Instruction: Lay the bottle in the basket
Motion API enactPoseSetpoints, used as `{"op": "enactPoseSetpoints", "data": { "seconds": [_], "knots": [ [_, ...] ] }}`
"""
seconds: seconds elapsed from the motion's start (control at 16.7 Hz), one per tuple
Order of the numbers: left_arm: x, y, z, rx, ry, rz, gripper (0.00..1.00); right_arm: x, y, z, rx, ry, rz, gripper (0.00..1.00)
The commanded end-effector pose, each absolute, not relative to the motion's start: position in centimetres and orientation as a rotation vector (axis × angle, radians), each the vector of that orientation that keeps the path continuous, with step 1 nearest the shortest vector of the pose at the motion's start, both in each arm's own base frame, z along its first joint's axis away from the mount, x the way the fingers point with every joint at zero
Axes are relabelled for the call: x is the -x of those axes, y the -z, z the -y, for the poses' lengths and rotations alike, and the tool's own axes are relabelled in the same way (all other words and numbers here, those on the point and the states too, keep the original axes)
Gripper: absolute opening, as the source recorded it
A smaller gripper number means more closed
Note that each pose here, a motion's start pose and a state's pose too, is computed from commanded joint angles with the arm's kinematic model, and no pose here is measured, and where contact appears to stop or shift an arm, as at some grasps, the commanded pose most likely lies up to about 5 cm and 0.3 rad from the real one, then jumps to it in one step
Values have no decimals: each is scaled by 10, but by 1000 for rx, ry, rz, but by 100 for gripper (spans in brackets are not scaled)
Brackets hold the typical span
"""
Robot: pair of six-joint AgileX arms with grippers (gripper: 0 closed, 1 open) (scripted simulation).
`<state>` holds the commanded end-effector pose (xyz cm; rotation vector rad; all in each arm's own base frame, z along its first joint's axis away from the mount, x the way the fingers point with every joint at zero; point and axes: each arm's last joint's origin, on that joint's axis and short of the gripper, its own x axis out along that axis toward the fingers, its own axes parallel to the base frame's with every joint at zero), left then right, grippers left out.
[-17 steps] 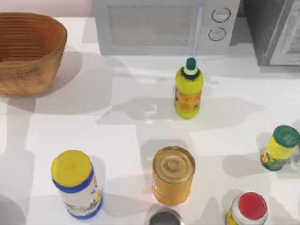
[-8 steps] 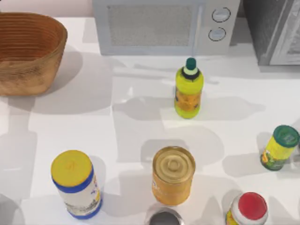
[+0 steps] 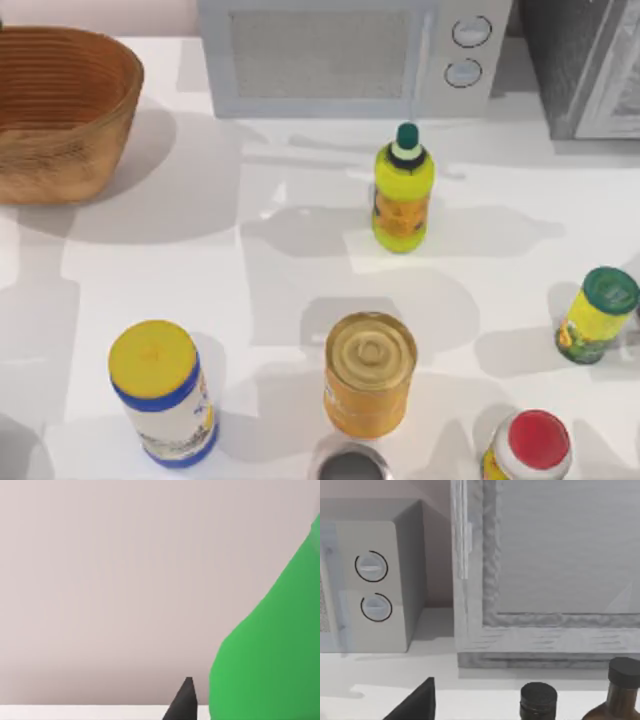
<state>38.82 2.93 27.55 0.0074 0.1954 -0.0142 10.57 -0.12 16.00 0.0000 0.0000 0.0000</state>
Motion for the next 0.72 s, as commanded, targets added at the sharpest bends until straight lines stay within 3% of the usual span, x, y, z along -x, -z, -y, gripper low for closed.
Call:
{"op": "enactPoseSetpoints", "data": {
  "seconds": [0.36,0.72],
  "knots": [
    [-388,-275,-29,-7,14,-195,98,-106,-160,1,0,0,0,100],
    [-388,-275,-29,-7,14,-195,100,-106,-160,1,0,0,0,100]
  ]
}}
